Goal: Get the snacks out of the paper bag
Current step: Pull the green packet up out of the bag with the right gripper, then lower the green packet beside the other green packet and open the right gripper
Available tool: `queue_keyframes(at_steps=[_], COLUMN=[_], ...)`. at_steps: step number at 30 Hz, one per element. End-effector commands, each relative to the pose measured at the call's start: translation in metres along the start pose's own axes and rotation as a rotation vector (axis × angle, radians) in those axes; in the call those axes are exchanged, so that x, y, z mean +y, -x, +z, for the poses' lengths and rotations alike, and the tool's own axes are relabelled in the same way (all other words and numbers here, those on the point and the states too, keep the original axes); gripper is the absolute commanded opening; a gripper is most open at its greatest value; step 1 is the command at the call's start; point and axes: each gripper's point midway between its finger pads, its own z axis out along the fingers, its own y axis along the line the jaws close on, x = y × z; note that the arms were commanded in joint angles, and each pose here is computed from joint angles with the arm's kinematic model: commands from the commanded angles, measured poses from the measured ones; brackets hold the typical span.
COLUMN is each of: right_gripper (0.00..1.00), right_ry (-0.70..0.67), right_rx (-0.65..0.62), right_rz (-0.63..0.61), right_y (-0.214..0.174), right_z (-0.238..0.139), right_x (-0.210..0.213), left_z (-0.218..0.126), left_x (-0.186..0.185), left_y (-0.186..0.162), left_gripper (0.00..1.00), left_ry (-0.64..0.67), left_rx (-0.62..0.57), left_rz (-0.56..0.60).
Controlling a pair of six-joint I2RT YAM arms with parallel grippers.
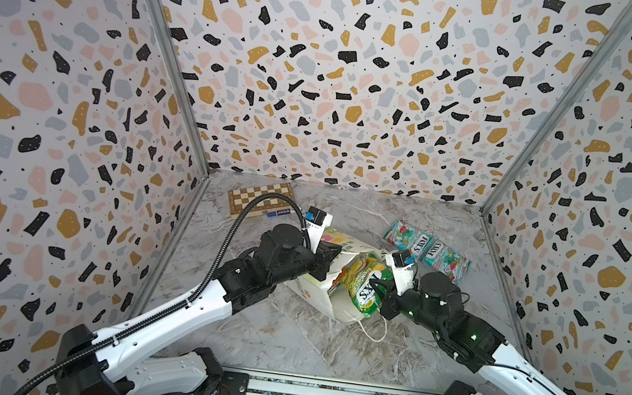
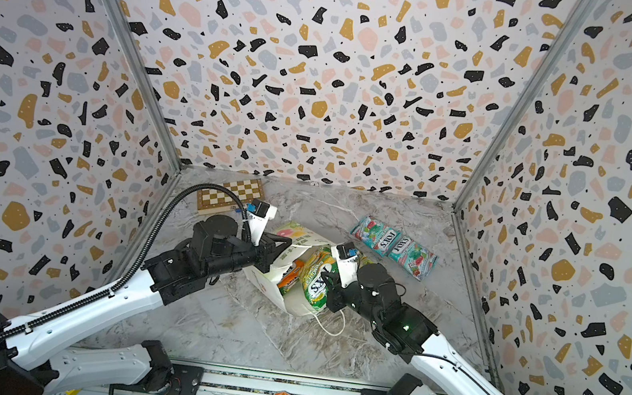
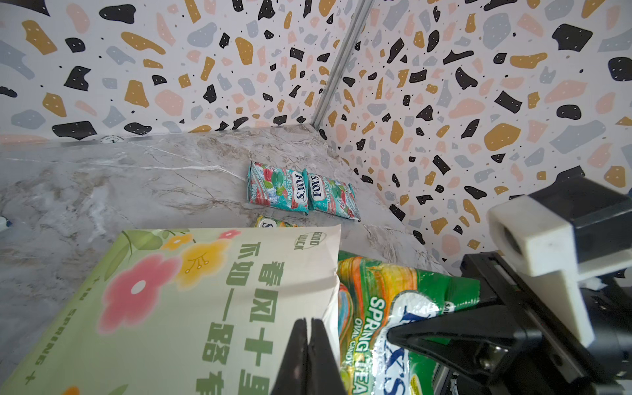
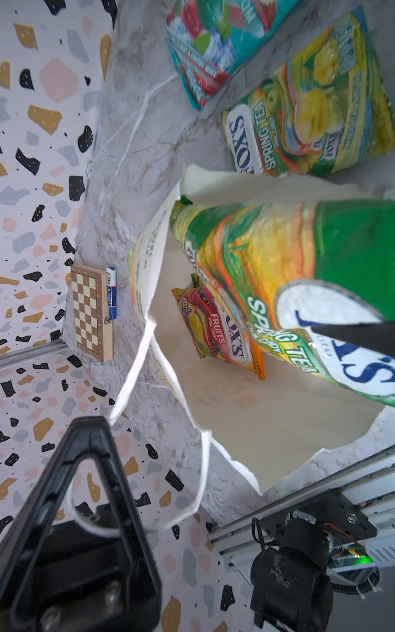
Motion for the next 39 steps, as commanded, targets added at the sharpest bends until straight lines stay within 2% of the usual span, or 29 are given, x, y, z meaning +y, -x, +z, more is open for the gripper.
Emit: queue_keyframes(at_steps=[1,8,17,21,28,39], right_gripper=[0.00,0.00,0.00,0.00,0.00,0.00], right_ry=[-0.091,-0.180,-0.380,-0.495,-0.617,-0.601], right_rx=[-0.130,-0.272,-0.355,-0.319,-0.219,-0.075], right_rz=[-0.056,-0.087,-0.057,-0.030,0.037,0.228], right_y=[0.041,0.060,0.065,0.055,0.031,-0.017], right_z=[-0.031,-0.072,-0.107,-0.108,-0.096,-0.070], right_x=[-0.011,-0.024,-0.058,-0.078,-0.112,-0.166], left_z=[-0.006,-0.005,-0.003,-0.003,-0.003,-0.003], left_x=[-0.006,-0.006,-0.006,-0.007,-0.007,-0.006], left_y=[0.012,0.010,0.009,0.010,0.010,0.009], left_gripper=[0.00,0.00,0.00,0.00,0.00,0.00], left_ry=[-0.019,-0.023,-0.022,-0.025,-0.026,-0.021], left_rx=[-0.054,-0.052,-0.047,-0.048,-0.048,-0.046], left_rz=[0.000,-0.005,-0.004,-0.005,-0.006,-0.001])
